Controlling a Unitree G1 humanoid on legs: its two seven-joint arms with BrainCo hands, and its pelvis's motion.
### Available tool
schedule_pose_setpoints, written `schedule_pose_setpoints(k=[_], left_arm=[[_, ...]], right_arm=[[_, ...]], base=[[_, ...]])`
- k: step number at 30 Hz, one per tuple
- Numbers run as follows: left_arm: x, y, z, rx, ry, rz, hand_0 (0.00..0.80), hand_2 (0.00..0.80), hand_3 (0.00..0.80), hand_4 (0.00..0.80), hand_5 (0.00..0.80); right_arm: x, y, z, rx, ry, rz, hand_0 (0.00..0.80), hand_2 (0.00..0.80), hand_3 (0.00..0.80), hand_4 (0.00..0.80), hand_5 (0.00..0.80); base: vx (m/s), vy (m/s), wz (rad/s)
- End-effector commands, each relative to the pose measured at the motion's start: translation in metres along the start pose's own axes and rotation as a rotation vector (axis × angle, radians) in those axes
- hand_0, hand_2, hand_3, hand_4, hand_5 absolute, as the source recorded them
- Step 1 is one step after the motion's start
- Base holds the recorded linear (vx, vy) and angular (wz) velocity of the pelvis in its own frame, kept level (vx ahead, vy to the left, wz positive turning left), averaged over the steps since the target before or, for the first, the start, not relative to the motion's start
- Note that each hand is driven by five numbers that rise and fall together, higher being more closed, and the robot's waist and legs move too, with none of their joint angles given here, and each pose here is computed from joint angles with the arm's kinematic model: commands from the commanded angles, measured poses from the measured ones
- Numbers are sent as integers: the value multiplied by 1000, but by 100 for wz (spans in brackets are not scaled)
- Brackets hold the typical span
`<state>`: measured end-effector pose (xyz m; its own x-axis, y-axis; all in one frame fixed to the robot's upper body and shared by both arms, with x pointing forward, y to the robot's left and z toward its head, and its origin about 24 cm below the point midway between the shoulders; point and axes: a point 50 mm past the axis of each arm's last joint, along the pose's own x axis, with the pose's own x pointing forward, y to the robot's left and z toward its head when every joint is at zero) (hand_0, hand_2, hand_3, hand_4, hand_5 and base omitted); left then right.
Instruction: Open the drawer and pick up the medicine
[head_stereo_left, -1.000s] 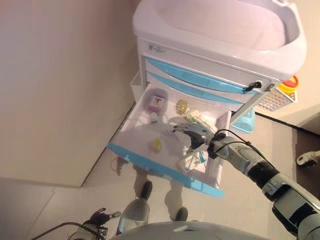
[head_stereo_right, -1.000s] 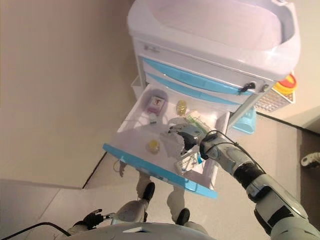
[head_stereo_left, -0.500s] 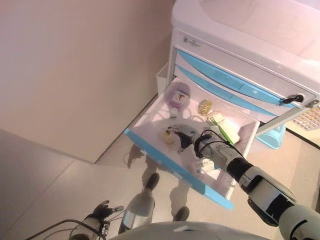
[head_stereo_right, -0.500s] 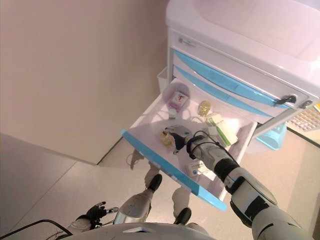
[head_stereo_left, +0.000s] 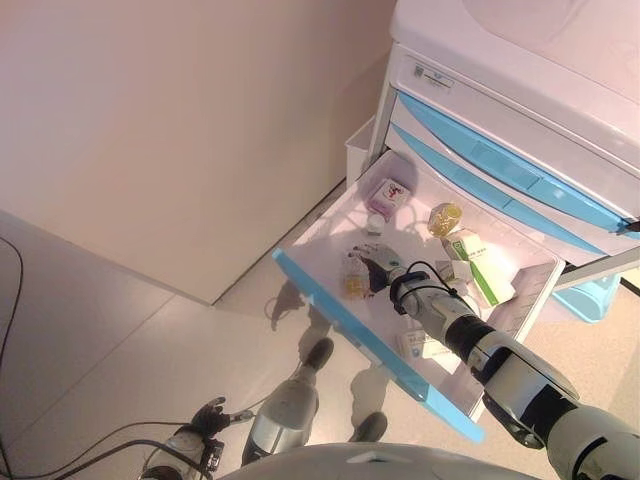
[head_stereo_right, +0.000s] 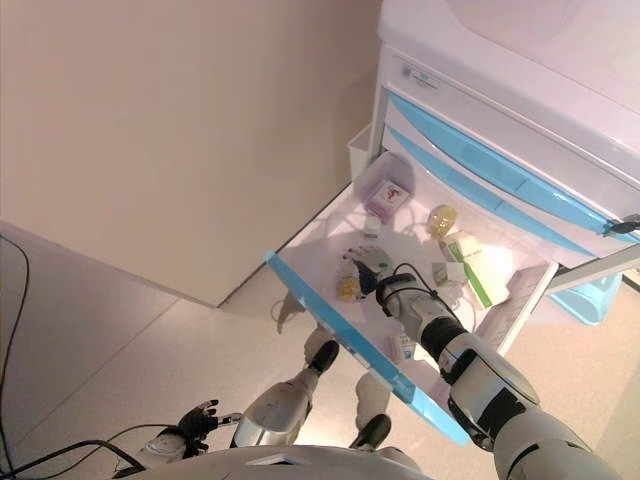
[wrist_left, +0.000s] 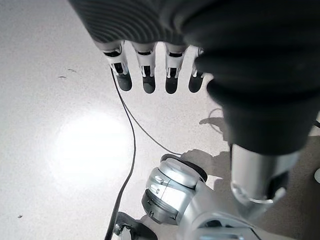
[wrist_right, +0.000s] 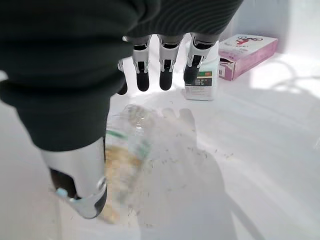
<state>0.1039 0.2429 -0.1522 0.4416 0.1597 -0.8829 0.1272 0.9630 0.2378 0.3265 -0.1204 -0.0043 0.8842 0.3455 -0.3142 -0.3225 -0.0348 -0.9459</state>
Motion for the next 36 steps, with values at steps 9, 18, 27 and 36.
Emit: schedule_pose_setpoints(k=[9,18,27,36], left_arm=[[0,1,2,35,-22,3,0,0,0,0,0],[0,4,5,66,-28,6,0,0,0,0,0],[-2,14,-5,69,12,26,0,0,0,0,0],[-4,11,-17,65,39,12,0,0,0,0,0]], right_arm=[[2,-12,18,-21,-89,-92,0,0,0,0,0],[4,-30,37,-328,-291,-174,0,0,0,0,0],[5,-54,-5,-208,-26,-262,0,0,0,0,0],[-11,-74,-51,-31,152,-459,0,0,0,0,0]], base=[[3,-1,0],[16,-17,0],[15,-17,2],[27,50,-11]])
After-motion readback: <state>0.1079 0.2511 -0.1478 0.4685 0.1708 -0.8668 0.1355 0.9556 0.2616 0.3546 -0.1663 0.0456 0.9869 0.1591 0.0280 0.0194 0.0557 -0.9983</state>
